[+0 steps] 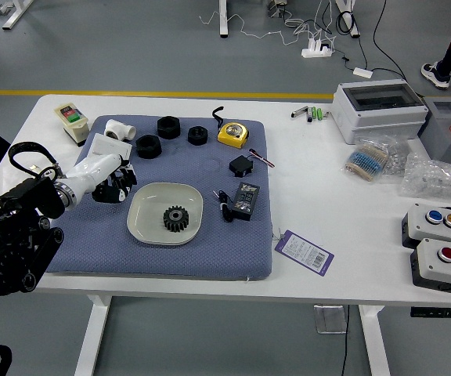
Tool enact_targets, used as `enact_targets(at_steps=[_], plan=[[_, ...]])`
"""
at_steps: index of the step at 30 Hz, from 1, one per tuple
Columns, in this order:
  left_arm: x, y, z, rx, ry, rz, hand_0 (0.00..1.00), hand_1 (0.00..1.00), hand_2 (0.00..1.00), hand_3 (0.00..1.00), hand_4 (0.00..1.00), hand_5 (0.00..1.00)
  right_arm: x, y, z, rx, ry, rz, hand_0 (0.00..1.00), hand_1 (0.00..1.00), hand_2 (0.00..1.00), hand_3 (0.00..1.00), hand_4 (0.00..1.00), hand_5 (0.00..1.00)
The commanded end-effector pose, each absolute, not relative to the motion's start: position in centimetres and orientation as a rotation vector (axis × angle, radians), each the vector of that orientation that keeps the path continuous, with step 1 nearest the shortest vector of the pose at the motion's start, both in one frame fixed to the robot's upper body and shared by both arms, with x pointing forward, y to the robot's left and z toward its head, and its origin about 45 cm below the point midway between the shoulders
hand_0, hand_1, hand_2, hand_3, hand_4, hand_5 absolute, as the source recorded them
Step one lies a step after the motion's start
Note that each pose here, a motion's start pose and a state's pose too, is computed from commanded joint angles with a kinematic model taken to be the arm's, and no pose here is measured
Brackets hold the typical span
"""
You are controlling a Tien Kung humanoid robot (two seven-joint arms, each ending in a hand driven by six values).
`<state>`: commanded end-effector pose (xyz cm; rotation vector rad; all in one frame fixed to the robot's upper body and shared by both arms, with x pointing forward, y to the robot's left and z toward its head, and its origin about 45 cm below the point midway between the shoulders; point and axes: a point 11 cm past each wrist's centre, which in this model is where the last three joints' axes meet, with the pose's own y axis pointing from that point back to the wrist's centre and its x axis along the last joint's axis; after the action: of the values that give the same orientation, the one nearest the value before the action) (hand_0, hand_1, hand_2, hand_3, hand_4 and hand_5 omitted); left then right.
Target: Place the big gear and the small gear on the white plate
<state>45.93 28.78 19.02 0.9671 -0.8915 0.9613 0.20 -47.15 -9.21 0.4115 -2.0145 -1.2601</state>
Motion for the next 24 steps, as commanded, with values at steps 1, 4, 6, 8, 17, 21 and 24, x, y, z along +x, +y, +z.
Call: enact_targets(at_steps=[1, 4, 6, 8, 17, 21, 24], plan=[[45.9, 28.6, 19.3, 0.962, -0.9, 0.959, 0.318, 0.341, 0.386, 0.436, 0.002, 0.002, 0.2, -47.2, -9.2, 0.411, -2.015, -1.26, 0.66, 0.675, 0.741, 0.568, 0.79, 0.679], [45.8, 27.8, 20.2, 0.941, -0.929, 0.954, 0.318, 0.341, 0.386, 0.436, 0.002, 0.002, 0.2, -47.2, -9.2, 0.411, -2.017, -1.26, 0.66, 0.675, 0.741, 0.568, 0.79, 0.679], [45.6, 27.3, 20.6, 0.926, -0.942, 0.954, 0.318, 0.341, 0.386, 0.436, 0.002, 0.002, 0.2, -47.2, -9.2, 0.41, -2.018, -1.259, 0.66, 0.675, 0.741, 0.568, 0.79, 0.679], [45.1, 26.8, 20.9, 0.91, -0.95, 0.957, 0.319, 0.345, 0.39, 0.439, 0.002, 0.002, 0.3, -47.3, -9.2, 0.41, -2.019, -1.258, 0.66, 0.675, 0.739, 0.568, 0.791, 0.678], [42.8, 25.1, 20.4, 0.914, -0.975, 0.895, 0.322, 0.366, 0.407, 0.454, 0.002, 0.002, 0.4, -47.3, -9.2, 0.411, -2.024, -1.259, 0.661, 0.675, 0.739, 0.569, 0.791, 0.677], [41.9, 24.3, 20.1, 0.903, -1.003, 0.887, 0.327, 0.395, 0.437, 0.484, 0.002, 0.002, 0.5, -47.2, -9.2, 0.413, -2.025, -1.259, 0.661, 0.675, 0.739, 0.569, 0.792, 0.678], [41.4, 24.2, 19.5, 0.907, -1.007, 0.893, 0.327, 0.395, 0.437, 0.484, 0.002, 0.002, 0.6, -47.2, -9.2, 0.414, -2.026, -1.259, 0.661, 0.675, 0.739, 0.569, 0.792, 0.678]])
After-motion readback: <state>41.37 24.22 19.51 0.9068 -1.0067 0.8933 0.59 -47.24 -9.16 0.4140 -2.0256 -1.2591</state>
